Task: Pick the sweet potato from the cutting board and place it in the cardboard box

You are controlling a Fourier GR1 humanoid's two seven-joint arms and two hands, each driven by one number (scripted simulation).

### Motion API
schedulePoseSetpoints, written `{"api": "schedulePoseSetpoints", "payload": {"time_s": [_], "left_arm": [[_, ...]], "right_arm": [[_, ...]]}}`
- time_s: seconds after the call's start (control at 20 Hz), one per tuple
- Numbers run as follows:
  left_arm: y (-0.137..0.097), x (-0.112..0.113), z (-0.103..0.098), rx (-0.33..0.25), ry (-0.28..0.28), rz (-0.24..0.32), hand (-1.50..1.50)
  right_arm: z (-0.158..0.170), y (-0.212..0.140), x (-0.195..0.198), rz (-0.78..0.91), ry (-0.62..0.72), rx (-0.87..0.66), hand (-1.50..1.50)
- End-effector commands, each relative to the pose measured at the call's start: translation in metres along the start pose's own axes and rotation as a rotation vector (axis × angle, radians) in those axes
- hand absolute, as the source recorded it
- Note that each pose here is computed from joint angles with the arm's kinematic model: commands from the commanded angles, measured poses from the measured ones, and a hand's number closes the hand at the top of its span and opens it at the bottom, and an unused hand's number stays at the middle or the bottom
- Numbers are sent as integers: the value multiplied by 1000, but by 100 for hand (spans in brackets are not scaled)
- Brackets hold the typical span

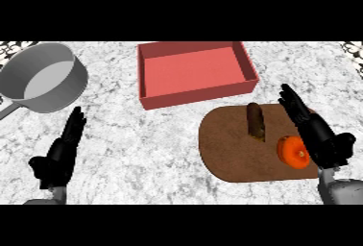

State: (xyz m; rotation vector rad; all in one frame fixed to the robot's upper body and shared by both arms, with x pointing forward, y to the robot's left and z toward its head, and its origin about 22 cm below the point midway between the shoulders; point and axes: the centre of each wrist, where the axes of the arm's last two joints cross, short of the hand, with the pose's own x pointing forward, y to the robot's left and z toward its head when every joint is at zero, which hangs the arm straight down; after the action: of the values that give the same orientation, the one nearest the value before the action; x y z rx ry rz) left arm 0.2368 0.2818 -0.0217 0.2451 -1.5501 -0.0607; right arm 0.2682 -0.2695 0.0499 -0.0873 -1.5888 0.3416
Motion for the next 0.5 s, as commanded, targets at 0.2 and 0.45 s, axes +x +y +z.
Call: {"api": "schedulePoseSetpoints", "payload": {"time_s": [0.2, 0.45], "left_arm": [[80, 33, -31, 167, 21, -348, 0], [69, 18, -26, 142, 80, -349, 0]], "right_arm": [[-38, 4, 35, 267, 110, 109, -150], [-18, -34, 30, 1047, 175, 360, -150]]}}
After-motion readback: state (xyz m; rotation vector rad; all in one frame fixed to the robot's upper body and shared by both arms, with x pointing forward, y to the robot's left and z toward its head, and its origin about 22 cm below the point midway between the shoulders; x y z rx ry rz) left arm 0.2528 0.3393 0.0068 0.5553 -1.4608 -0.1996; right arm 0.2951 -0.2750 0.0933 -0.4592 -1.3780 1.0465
